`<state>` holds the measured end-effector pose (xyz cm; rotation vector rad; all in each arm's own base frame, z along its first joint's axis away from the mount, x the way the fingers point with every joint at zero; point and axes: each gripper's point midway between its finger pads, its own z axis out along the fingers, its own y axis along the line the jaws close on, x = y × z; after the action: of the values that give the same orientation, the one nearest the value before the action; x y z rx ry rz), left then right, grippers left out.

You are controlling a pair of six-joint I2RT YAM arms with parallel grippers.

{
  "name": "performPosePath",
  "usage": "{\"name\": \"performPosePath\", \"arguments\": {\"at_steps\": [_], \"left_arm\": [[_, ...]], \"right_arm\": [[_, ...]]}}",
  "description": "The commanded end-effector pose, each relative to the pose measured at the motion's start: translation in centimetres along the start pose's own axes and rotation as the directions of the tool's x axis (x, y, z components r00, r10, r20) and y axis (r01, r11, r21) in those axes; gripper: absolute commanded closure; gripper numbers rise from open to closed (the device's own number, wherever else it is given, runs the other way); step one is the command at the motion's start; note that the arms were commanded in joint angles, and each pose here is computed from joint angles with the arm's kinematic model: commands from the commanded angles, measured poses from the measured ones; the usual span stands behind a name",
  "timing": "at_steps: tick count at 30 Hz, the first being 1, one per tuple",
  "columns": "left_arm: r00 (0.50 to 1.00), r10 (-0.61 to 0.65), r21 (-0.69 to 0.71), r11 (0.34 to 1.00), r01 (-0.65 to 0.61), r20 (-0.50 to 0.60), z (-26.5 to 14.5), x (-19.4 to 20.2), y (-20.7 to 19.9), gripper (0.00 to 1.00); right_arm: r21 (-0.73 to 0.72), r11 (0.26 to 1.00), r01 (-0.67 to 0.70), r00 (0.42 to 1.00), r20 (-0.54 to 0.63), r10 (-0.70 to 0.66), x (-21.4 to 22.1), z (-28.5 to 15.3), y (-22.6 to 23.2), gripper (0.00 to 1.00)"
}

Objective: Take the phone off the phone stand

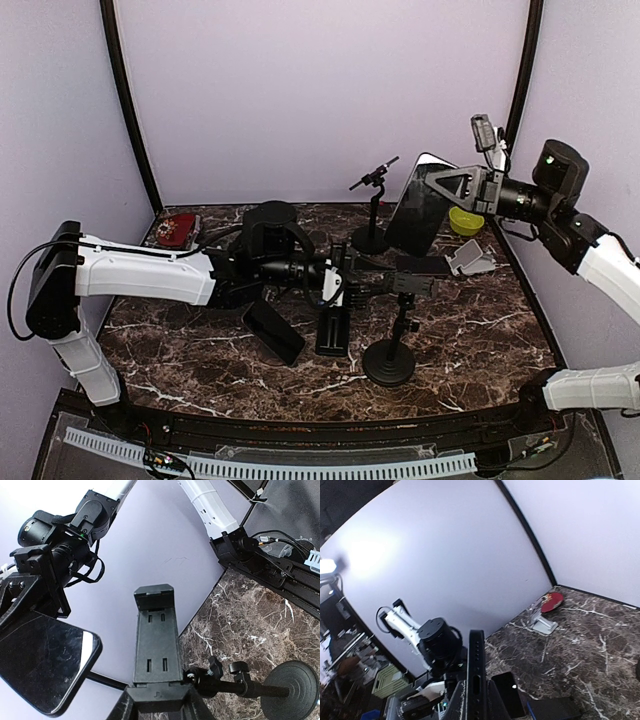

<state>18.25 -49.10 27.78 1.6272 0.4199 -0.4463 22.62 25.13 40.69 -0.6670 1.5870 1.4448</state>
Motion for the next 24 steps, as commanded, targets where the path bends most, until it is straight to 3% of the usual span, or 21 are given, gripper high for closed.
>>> {"name": "performPosePath", "arguments": {"at_steps": [1, 8, 13, 18, 24], "left_arm": [[1.000, 0.007, 0.008, 1.000, -0.006, -0.029, -0.3, 0.3, -0.5, 1.00], [0.999, 0.012, 0.003, 1.000, -0.012, -0.043, -0.2, 0.7, -0.5, 1.00], [0.999, 0.013, -0.002, 1.000, -0.013, -0.045, -0.3, 0.6, -0.4, 1.00], [0.998, 0.018, -0.007, 1.000, -0.018, -0.053, -0.4, 0.7, -0.3, 1.00], [0.998, 0.015, -0.007, 1.000, -0.015, -0.053, -0.3, 0.8, -0.4, 1.00]], "right_arm": [[0.140, 0.989, 0.055, 0.980, 0.180, -0.080, -5.2, -2.7, 0.0, 1.00], [0.365, 0.927, -0.087, 0.953, 0.300, -0.029, -5.7, -6.3, -5.5, 1.00], [0.504, 0.840, -0.198, 0.928, 0.372, -0.004, -4.0, -8.9, -9.2, 1.00], [0.521, 0.770, -0.369, 0.859, 0.508, 0.068, -0.2, -11.2, -12.2, 1.00], [0.512, 0.690, -0.511, 0.796, 0.584, 0.157, 4.8, -12.6, -15.8, 1.00]]}}
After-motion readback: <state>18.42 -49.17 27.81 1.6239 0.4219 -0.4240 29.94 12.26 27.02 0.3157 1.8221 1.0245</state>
